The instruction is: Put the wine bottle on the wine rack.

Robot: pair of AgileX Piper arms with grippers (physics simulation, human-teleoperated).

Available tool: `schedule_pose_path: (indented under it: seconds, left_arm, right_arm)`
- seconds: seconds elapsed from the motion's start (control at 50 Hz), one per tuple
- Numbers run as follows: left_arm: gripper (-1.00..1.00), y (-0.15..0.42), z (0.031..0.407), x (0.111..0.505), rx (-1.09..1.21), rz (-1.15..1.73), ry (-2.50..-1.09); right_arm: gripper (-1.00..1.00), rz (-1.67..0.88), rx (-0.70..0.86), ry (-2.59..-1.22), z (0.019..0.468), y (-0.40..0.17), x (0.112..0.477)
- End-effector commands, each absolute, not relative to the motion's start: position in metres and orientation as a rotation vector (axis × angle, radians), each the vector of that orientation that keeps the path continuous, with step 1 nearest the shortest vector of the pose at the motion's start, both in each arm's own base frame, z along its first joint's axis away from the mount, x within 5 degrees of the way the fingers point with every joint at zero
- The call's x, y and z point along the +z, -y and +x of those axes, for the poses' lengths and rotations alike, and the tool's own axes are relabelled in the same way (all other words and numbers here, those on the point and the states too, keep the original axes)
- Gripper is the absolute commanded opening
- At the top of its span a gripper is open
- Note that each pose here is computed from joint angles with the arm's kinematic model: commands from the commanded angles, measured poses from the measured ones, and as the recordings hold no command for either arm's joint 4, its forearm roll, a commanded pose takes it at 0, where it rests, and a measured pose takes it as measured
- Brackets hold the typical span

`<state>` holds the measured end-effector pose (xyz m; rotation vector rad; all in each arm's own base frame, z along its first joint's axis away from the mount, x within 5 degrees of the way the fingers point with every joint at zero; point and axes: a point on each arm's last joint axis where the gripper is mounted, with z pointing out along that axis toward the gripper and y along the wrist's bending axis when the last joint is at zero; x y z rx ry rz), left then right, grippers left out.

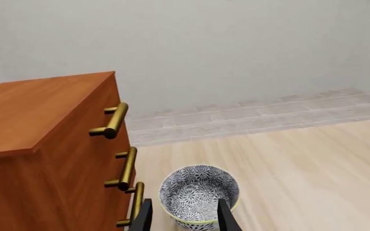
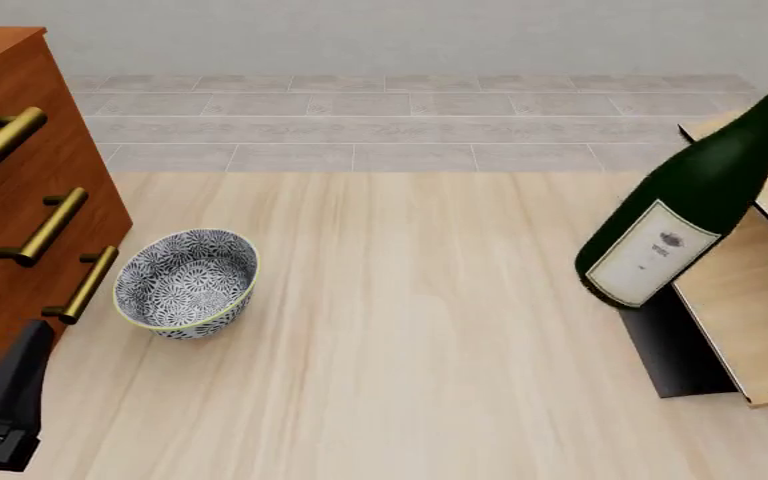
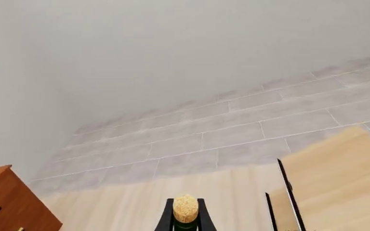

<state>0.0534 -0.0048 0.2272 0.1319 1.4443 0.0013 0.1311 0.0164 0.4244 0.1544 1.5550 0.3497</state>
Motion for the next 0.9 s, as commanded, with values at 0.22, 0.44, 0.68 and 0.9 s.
schedule_pose_path:
  seconds: [0.22,0.44,0.68,0.9]
  left_arm:
    - [1.0,0.006,0.054,0.225,-0.013,0.137,-1.443]
    - [1.0,0.006,0.054,0.225,-0.014,0.136,-1.442]
    - [1.0,0.006,0.054,0.224,-0.022,0.143,-1.444]
    - [1.0,0.006,0.054,0.222,-0.026,0.141,-1.445]
  right_arm:
    - [-1.0,0.363,0.27,-1.527,0.117,0.007,0.462]
    - [-1.0,0.443,0.205,-1.516,0.113,0.018,0.462]
    - [-1.0,0.536,0.129,-1.504,0.115,0.031,0.464]
    - [-1.0,0.576,0.081,-1.488,0.116,0.038,0.477]
